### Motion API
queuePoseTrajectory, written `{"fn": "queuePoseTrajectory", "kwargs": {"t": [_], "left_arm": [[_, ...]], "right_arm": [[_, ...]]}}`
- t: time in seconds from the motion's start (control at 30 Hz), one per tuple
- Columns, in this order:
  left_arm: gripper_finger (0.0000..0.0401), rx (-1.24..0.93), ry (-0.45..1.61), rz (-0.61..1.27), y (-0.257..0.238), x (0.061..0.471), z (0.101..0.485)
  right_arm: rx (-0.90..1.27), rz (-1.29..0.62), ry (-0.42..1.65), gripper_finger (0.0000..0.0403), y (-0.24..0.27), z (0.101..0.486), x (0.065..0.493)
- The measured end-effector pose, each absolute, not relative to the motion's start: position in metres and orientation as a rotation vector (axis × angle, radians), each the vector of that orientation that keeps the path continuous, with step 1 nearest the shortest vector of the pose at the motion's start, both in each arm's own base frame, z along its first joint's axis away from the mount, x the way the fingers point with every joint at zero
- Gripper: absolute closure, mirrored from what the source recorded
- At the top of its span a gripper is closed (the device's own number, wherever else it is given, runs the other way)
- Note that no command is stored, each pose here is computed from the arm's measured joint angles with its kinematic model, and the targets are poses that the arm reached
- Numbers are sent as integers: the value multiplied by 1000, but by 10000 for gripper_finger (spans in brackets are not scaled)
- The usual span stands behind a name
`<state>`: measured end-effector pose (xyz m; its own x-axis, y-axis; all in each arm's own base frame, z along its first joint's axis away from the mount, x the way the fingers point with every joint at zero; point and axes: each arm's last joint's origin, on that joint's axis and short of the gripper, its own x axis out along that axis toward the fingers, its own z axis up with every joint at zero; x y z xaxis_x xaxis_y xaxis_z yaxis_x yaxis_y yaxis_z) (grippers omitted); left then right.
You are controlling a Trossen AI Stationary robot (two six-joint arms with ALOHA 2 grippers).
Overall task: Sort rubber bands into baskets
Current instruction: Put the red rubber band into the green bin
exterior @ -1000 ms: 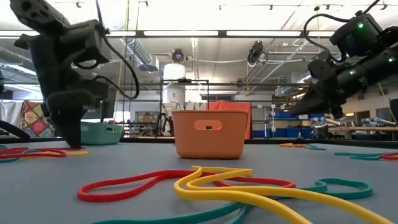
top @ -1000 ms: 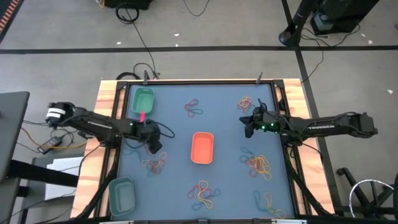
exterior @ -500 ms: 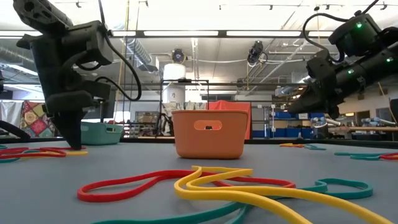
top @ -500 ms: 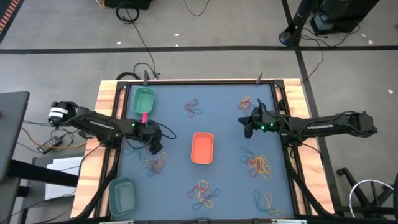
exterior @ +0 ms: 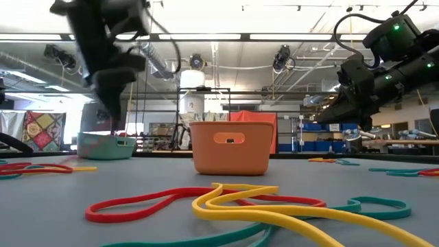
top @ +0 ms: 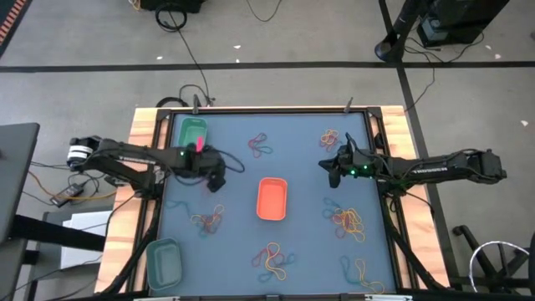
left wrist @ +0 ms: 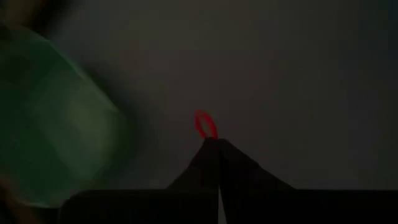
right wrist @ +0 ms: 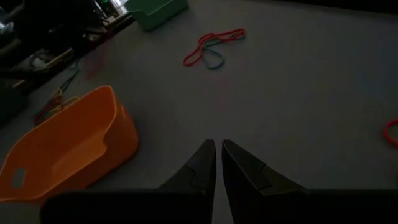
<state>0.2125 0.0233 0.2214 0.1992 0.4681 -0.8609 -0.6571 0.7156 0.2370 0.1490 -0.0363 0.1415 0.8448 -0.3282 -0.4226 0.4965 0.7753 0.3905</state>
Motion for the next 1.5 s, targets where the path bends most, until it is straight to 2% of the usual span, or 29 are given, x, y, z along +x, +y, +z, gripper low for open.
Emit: {"fn": "queuePoseTrajectory", "kwargs": {"t": [0.3, 0.63, 0.93, 1.23, 1.5], "left_arm": [[400, -92, 1040, 949, 84, 216, 268], [401, -172, 1105, 1115, 139, 185, 273], [401, -277, 1181, 1207, 149, 166, 266], [396, -292, 1229, 1249, 152, 156, 247], [393, -328, 1168, 1222, 156, 159, 246]], "right_arm": [[510, -440, 349, 361, -36, 141, 149], [500, -438, 352, 361, -36, 141, 149], [480, -443, 354, 361, -36, 141, 149], [481, -444, 355, 361, -36, 141, 149], [482, -446, 354, 361, -36, 141, 149]]}}
